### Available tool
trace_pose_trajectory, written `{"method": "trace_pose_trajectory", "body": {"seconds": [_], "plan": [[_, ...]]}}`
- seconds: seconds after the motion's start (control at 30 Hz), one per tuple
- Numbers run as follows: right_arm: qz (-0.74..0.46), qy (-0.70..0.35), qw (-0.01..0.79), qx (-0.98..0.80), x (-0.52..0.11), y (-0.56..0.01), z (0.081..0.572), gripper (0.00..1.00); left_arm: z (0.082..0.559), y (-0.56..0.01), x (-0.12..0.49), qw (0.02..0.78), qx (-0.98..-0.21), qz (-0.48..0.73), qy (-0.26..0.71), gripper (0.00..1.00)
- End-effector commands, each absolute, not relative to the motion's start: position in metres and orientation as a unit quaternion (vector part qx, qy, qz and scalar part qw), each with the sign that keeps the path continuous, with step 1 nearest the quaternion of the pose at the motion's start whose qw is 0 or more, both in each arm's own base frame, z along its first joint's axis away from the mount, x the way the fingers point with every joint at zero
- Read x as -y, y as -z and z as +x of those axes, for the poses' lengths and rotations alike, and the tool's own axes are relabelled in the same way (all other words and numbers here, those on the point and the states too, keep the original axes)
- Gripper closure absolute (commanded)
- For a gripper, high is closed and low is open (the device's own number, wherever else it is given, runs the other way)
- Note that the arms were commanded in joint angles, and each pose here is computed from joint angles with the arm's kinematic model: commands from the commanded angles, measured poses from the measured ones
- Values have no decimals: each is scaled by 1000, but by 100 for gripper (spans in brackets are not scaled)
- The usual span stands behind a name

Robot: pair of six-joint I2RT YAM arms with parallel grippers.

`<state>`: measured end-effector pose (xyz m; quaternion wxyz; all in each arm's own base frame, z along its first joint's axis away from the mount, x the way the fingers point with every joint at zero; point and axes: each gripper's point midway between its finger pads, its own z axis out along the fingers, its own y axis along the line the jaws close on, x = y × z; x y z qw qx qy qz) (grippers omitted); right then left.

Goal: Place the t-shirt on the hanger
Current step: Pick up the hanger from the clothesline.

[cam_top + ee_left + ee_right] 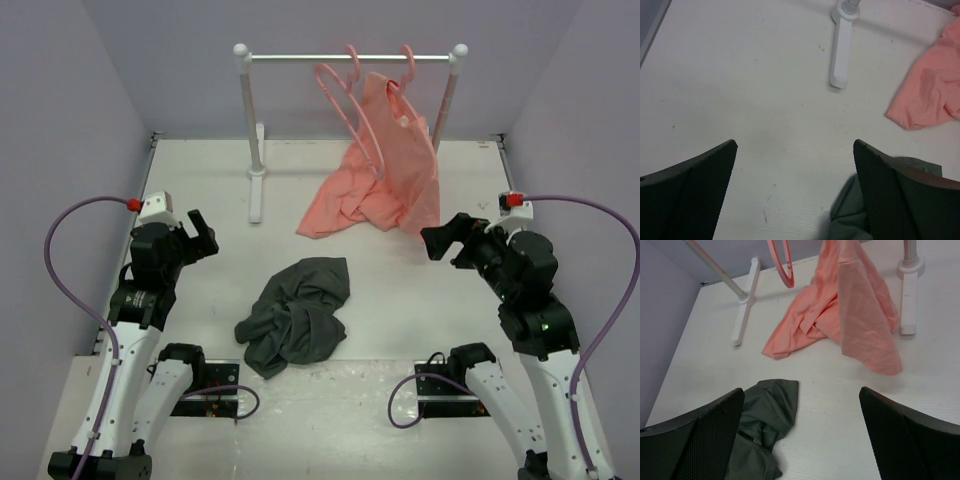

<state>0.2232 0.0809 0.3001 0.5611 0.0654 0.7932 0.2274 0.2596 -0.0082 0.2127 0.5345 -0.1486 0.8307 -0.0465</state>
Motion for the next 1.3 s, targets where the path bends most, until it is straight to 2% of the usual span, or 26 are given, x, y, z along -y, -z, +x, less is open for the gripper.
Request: {"method": "trace_pose_trajectory", "body": {"seconds": [0.0, 0.23, 0.33, 0.47, 0.6, 0.7, 0.8, 0.93, 1.03, 1.13, 1.27], "plan": [[45, -265, 589, -762, -92, -322, 221, 1, 263, -226, 7, 558, -812, -164, 53, 0], [-33, -350, 583, -733, -130, -354, 224, 1, 262, -228, 6, 563, -807, -170, 55, 0], [-57, -352, 561, -747, -145, -370, 250, 1, 264, -226, 9, 558, -811, -163, 60, 0], [-64, -260, 537, -800, -163, -365, 315, 1, 265, -223, 11, 554, -815, -158, 62, 0], [-61, -159, 548, -819, -162, -381, 371, 1, 263, -224, 12, 558, -812, -158, 63, 0], [-83, -107, 529, -838, -170, -369, 418, 5, 263, -224, 14, 559, -812, -155, 66, 0], [-106, -98, 503, -852, -185, -354, 447, 19, 265, -220, 18, 552, -817, -148, 71, 0], [-119, -90, 482, -863, -196, -328, 469, 27, 267, -217, 20, 546, -822, -142, 74, 0], [-134, -97, 474, -865, -205, -309, 478, 43, 268, -216, 23, 545, -824, -136, 80, 0], [-143, -104, 463, -868, -211, -297, 481, 55, 269, -217, 25, 546, -823, -132, 84, 0], [-145, -116, 468, -864, -215, -296, 482, 89, 270, -216, 29, 543, -825, -123, 92, 0]]}}
